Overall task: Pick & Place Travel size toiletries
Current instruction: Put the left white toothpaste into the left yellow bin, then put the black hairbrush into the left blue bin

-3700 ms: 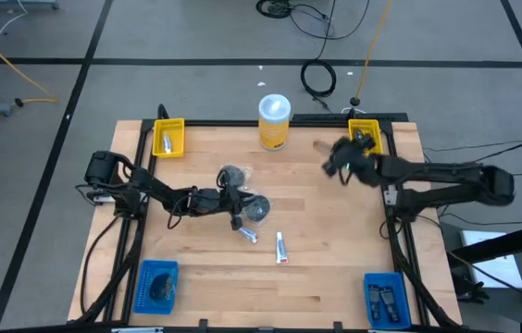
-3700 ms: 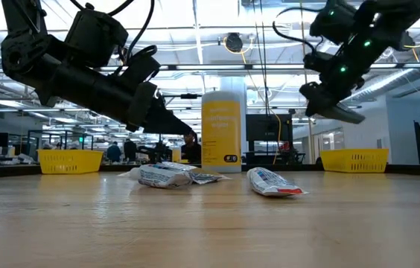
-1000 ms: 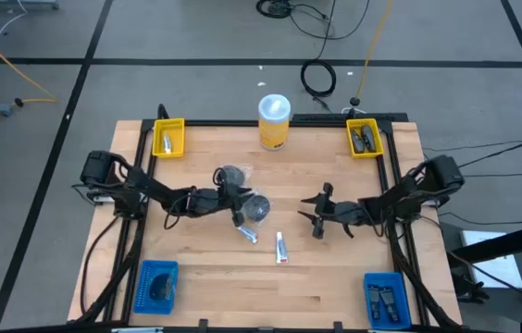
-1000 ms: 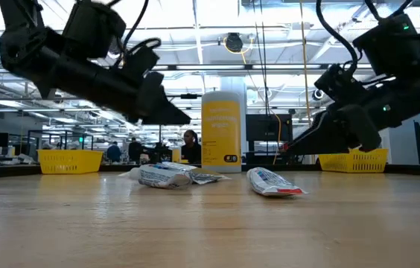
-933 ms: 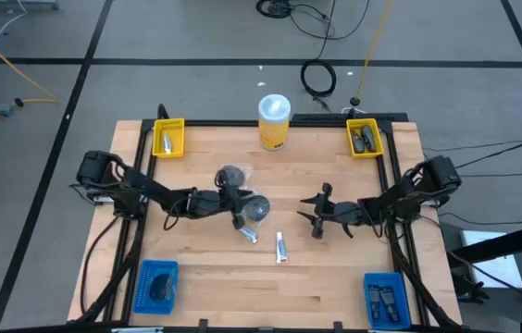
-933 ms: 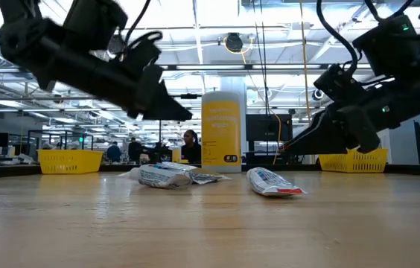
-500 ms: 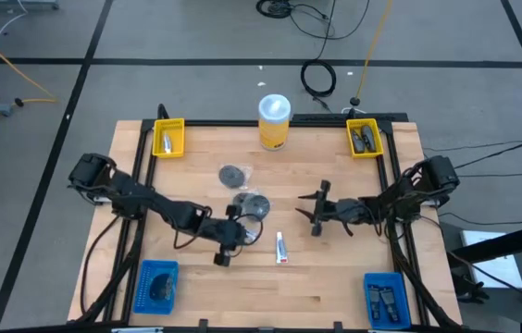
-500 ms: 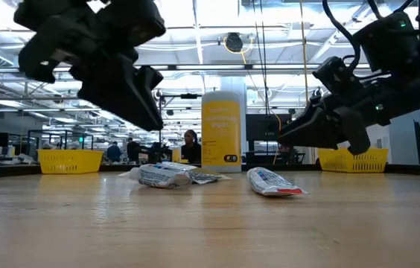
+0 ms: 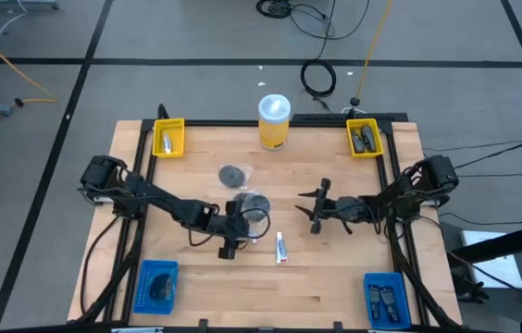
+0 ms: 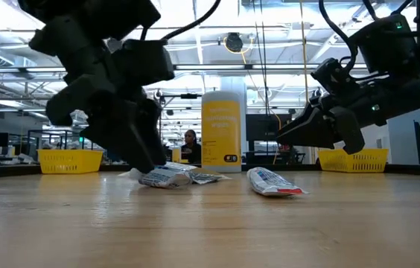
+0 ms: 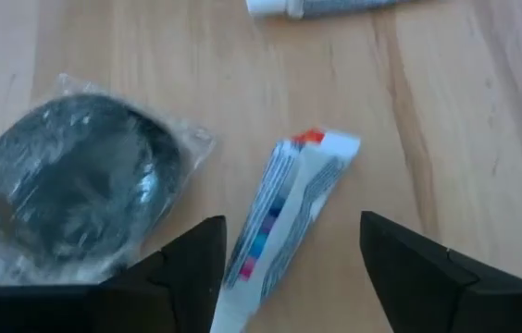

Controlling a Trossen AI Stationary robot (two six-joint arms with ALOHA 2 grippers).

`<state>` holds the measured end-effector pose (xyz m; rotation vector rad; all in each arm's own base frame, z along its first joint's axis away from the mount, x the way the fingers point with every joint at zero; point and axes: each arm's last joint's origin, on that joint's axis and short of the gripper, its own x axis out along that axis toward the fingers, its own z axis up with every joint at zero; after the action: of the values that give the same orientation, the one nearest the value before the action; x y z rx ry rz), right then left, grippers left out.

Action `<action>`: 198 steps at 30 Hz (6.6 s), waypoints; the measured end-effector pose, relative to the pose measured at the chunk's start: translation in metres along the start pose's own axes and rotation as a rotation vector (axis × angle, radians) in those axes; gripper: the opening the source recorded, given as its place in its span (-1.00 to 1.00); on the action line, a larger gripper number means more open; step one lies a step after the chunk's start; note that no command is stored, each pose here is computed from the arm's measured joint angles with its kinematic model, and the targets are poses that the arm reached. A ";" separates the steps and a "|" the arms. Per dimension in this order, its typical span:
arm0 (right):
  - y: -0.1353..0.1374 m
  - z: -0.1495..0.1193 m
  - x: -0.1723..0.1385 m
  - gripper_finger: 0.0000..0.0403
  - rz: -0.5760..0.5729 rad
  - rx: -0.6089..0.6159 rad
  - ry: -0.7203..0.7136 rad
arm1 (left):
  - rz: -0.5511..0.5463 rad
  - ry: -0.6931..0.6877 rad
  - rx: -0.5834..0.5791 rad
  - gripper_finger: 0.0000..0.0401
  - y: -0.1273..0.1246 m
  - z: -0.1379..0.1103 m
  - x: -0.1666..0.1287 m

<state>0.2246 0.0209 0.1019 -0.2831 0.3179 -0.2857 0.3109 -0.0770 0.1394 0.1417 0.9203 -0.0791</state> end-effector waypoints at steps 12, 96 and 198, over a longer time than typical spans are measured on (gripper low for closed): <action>0.000 -0.001 0.000 -0.15 0.001 0.023 0.005 | 0.005 0.093 0.013 -0.49 0.004 -0.011 0.009; 0.000 -0.001 0.000 -0.15 0.002 0.046 0.012 | 0.608 0.353 -1.354 0.15 0.276 -0.155 -0.159; 0.000 -0.002 0.000 -0.15 0.003 0.044 0.017 | -0.613 0.448 -0.968 -0.97 -0.043 -0.023 -0.183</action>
<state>0.2239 0.0207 0.1002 -0.2374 0.3281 -0.2922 0.1765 -0.1147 0.2676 -1.0634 1.3300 -0.1630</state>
